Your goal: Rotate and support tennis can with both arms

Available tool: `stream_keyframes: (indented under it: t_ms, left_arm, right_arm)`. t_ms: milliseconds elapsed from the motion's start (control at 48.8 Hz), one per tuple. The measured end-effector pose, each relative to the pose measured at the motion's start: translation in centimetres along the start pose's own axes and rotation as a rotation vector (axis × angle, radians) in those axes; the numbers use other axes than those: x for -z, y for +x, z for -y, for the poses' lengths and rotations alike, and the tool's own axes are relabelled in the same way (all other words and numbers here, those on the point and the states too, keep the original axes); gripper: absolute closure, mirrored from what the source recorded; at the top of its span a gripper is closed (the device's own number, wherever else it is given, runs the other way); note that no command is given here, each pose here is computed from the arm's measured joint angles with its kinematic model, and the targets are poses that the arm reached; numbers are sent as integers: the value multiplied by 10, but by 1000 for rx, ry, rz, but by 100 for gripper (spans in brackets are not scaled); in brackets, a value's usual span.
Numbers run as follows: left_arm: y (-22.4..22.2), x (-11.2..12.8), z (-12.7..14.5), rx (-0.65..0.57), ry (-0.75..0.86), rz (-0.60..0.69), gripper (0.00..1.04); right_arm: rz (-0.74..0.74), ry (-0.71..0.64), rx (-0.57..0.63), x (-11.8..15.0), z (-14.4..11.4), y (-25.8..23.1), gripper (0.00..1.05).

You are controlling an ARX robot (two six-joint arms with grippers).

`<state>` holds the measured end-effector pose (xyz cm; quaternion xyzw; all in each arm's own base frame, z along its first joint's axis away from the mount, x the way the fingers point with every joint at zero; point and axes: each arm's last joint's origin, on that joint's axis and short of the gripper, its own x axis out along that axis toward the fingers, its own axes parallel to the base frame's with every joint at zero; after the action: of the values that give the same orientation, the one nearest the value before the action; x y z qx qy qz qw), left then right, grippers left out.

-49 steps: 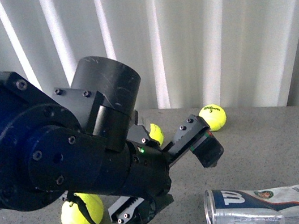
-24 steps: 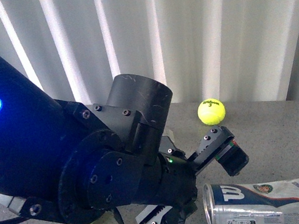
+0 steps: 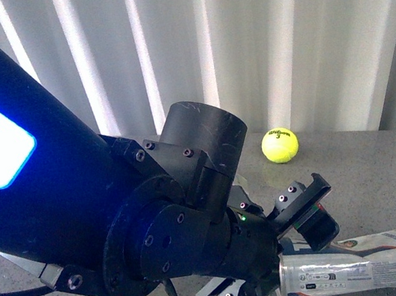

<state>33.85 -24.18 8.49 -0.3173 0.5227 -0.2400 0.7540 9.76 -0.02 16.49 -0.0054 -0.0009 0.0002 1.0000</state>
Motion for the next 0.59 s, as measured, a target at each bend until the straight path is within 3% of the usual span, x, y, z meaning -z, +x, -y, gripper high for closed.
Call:
stream_keyframes:
  t_ms: [266, 348, 430, 594]
  left_arm:
    - [5, 3, 7, 15, 25, -12, 84]
    - [5, 3, 8, 22, 30, -17, 93]
    - [3, 2, 11, 35, 39, -24, 99]
    - [-7, -2, 19, 35, 63, -13, 100]
  right_arm:
    - [0, 0, 0, 0, 0, 0, 7]
    - [0, 0, 0, 0, 0, 0, 7]
    - [0, 0, 0, 0, 0, 0, 7]
    - [0, 0, 0, 0, 0, 0, 7]
